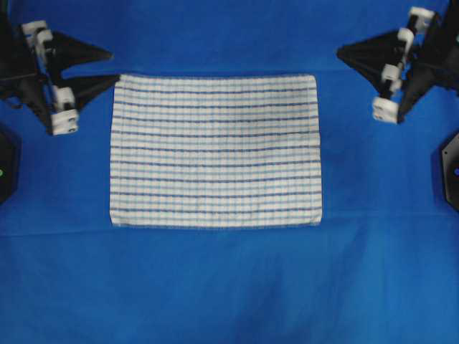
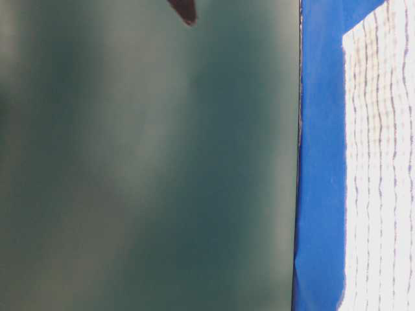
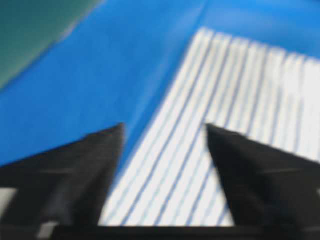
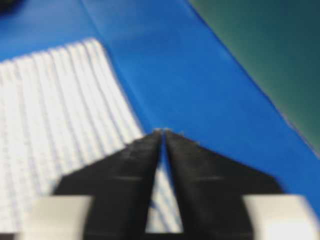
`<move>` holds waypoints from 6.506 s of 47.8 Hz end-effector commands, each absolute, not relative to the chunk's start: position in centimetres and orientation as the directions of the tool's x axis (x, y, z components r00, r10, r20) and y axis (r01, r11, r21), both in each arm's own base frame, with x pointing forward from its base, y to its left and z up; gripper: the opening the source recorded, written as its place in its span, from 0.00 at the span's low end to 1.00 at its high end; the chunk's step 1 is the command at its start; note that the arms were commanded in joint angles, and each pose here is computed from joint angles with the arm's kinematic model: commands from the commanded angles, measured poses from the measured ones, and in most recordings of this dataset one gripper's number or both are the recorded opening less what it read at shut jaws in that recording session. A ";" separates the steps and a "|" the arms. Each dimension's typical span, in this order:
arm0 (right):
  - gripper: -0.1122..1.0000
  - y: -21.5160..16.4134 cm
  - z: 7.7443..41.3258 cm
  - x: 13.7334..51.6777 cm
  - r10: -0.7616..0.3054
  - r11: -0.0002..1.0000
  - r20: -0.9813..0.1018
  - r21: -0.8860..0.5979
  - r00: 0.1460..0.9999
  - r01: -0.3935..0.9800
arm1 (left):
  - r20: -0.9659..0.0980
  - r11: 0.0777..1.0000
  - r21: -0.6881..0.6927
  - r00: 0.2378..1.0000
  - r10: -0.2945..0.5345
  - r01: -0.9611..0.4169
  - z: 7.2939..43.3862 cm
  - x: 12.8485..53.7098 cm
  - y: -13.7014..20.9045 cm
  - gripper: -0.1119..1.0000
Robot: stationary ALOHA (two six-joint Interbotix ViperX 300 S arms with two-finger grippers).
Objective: Fold the blue towel.
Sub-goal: 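Move both grippers to the far corners of the striped towel and grasp them, then pull both held corners toward the near edge, folding the towel in half, then release the corners and lift both grippers away from the folded towel, then grasp the left and right ends of the folded strip with both grippers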
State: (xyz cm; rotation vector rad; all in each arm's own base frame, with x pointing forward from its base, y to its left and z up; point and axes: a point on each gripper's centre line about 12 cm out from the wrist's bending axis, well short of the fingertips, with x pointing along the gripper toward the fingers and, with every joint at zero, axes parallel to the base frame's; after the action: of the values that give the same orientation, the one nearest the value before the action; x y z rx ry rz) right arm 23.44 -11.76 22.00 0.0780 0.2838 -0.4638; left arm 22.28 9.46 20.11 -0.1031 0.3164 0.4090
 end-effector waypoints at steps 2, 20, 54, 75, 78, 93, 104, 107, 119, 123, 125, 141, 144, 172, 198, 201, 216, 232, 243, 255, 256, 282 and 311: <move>0.53 -13.3 21.0 24.3 -0.455 0.874 -0.334 0.012 0.826 0.486 | -0.373 0.892 -0.035 0.834 0.407 -0.451 18.6 22.6 10.9 0.78; 0.61 -15.7 14.3 26.7 -0.428 0.860 -0.538 0.004 0.726 0.510 | -0.513 0.841 -0.022 0.729 0.454 -0.540 12.8 22.6 13.8 0.83; 0.52 -17.4 8.2 28.3 -0.402 0.850 -0.644 0.001 0.651 0.526 | -0.637 0.816 -0.021 0.637 0.435 -0.578 7.9 22.3 14.8 0.78; 0.15 -17.1 7.9 28.0 -0.387 0.851 -0.673 0.001 0.630 0.524 | -0.664 0.829 -0.021 0.628 0.407 -0.559 7.6 22.4 14.2 0.12; 0.15 -17.1 8.2 28.0 -0.390 0.850 -0.667 0.003 0.635 0.526 | -0.659 0.830 -0.021 0.632 0.408 -0.558 7.7 22.5 14.2 0.12; 0.15 -16.5 10.6 27.7 -0.401 0.854 -0.625 0.011 0.670 0.521 | -0.567 0.862 -0.024 0.717 0.405 -0.505 10.9 24.8 13.6 0.12; 0.15 -16.2 10.9 27.9 -0.396 0.860 -0.616 0.012 0.681 0.511 | -0.558 0.867 -0.025 0.726 0.401 -0.498 11.8 24.9 13.4 0.12; 0.15 -16.1 10.9 27.9 -0.395 0.859 -0.618 0.014 0.680 0.511 | -0.562 0.868 -0.027 0.725 0.397 -0.496 11.8 24.8 13.3 0.12; 0.15 -13.7 11.5 28.2 -0.344 0.882 -0.621 0.044 0.704 0.469 | -0.587 0.894 -0.048 0.736 0.336 -0.446 11.6 24.5 10.9 0.12; 0.15 -12.1 11.9 28.4 -0.312 0.897 -0.619 0.060 0.721 0.439 | -0.592 0.908 -0.066 0.749 0.298 -0.414 11.5 24.4 9.5 0.12; 0.15 -11.3 12.2 28.4 -0.295 0.904 -0.614 0.069 0.732 0.422 | -0.593 0.916 -0.073 0.755 0.278 -0.395 11.5 24.4 8.7 0.12; 0.15 -4.6 14.0 27.3 -0.138 0.941 -0.601 0.168 0.787 0.293 | -0.587 0.962 -0.166 0.805 0.082 -0.218 12.1 23.7 2.2 0.12; 0.15 -3.6 14.1 27.1 -0.109 0.944 -0.602 0.185 0.791 0.271 | -0.581 0.964 -0.185 0.812 0.051 -0.192 12.4 23.6 1.3 0.12; 0.15 2.5 13.9 26.7 0.066 0.947 -0.620 0.285 0.782 0.146 | -0.599 0.964 -0.259 0.792 -0.113 -0.058 12.1 23.0 -3.4 0.12; 0.15 3.2 13.6 26.9 0.086 0.945 -0.633 0.296 0.769 0.138 | -0.602 0.966 -0.256 0.787 -0.134 -0.032 12.2 23.6 -4.2 0.12; 0.15 3.2 13.5 27.0 0.086 0.946 -0.643 0.293 0.761 0.141 | -0.606 0.967 -0.254 0.785 -0.133 -0.032 12.1 23.7 -4.2 0.12; 0.56 3.4 13.7 28.2 0.086 0.946 -0.654 0.289 0.751 0.143 | -0.617 0.967 -0.254 0.776 -0.134 -0.035 12.6 23.8 -4.2 0.47; 0.67 1.3 15.3 28.0 0.035 0.947 -0.625 0.270 0.780 0.173 | -0.571 0.964 -0.247 0.819 -0.061 -0.100 15.4 22.9 -1.8 0.73; 0.67 -2.2 15.2 27.9 -0.058 0.942 -0.639 0.220 0.767 0.255 | -0.571 0.968 -0.172 0.819 0.052 -0.181 15.4 22.6 1.4 0.72; 0.67 -3.9 15.0 27.5 -0.105 0.936 -0.649 0.193 0.754 0.296 | -0.585 0.973 -0.131 0.807 0.080 -0.191 14.9 22.8 2.2 0.72; 0.67 -3.9 14.9 27.5 -0.104 0.936 -0.650 0.193 0.753 0.295 | -0.587 0.973 -0.130 0.806 0.080 -0.191 14.8 22.8 2.2 0.72; 0.67 -4.4 10.1 28.3 -0.097 0.927 -0.750 0.171 0.654 0.334 | -0.687 0.969 -0.116 0.722 0.080 -0.218 9.5 24.0 2.5 0.72; 0.63 -4.7 8.4 28.0 -0.098 0.922 -0.780 0.163 0.618 0.351 | -0.741 0.964 -0.110 0.666 0.084 -0.243 8.5 23.5 2.8 0.57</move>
State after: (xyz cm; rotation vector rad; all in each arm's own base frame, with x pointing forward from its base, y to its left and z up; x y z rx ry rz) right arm 27.92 -4.53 8.25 0.3129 0.8732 -0.2589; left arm 23.18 2.68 8.16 -0.2021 0.8291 0.1819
